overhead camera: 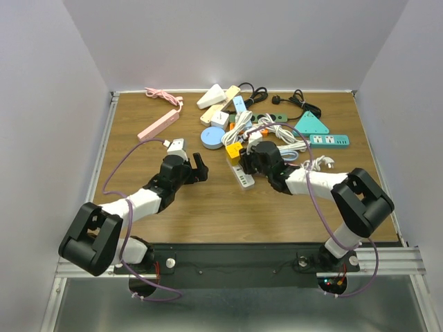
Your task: Insert the plug
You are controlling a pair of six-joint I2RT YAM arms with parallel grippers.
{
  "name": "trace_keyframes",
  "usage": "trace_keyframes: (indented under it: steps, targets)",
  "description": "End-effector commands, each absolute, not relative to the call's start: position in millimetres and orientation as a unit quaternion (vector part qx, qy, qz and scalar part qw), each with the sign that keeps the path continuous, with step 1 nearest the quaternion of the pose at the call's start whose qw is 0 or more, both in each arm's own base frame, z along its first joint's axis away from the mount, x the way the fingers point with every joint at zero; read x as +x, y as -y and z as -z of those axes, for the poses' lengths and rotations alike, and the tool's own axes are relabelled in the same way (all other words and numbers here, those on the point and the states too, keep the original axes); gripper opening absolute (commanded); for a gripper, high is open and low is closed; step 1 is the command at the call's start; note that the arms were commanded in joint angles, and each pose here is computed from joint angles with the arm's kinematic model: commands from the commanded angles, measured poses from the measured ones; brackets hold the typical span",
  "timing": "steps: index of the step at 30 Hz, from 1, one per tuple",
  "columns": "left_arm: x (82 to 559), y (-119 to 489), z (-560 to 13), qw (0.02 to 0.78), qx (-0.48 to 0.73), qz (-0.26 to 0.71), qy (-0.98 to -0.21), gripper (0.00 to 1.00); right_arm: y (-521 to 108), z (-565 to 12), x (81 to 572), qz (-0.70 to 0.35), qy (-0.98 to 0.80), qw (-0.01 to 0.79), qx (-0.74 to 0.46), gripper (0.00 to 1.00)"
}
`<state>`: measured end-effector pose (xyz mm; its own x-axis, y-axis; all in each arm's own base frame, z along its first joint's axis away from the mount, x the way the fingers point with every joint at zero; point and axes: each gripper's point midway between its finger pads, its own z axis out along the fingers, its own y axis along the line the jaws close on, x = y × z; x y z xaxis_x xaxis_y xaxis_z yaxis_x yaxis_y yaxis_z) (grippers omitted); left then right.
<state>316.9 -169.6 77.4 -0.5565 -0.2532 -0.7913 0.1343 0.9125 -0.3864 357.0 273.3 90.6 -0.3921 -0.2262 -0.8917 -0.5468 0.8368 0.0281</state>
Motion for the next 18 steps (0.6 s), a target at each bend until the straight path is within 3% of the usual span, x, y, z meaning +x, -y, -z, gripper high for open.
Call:
trace_keyframes:
  steps: [1, 18]
  targets:
    - [318.2, 169.2, -89.3, 0.489, -0.026, 0.215, -0.845, 0.99, -273.8, -64.6, 349.7, -0.147, -0.834, 0.466, -0.254, 0.0]
    - [318.5, 173.6, -90.7, 0.49, -0.012, 0.222, -0.843, 0.99, -248.9, -12.7, 334.3, -0.095, -0.873, 0.406, -0.254, 0.0]
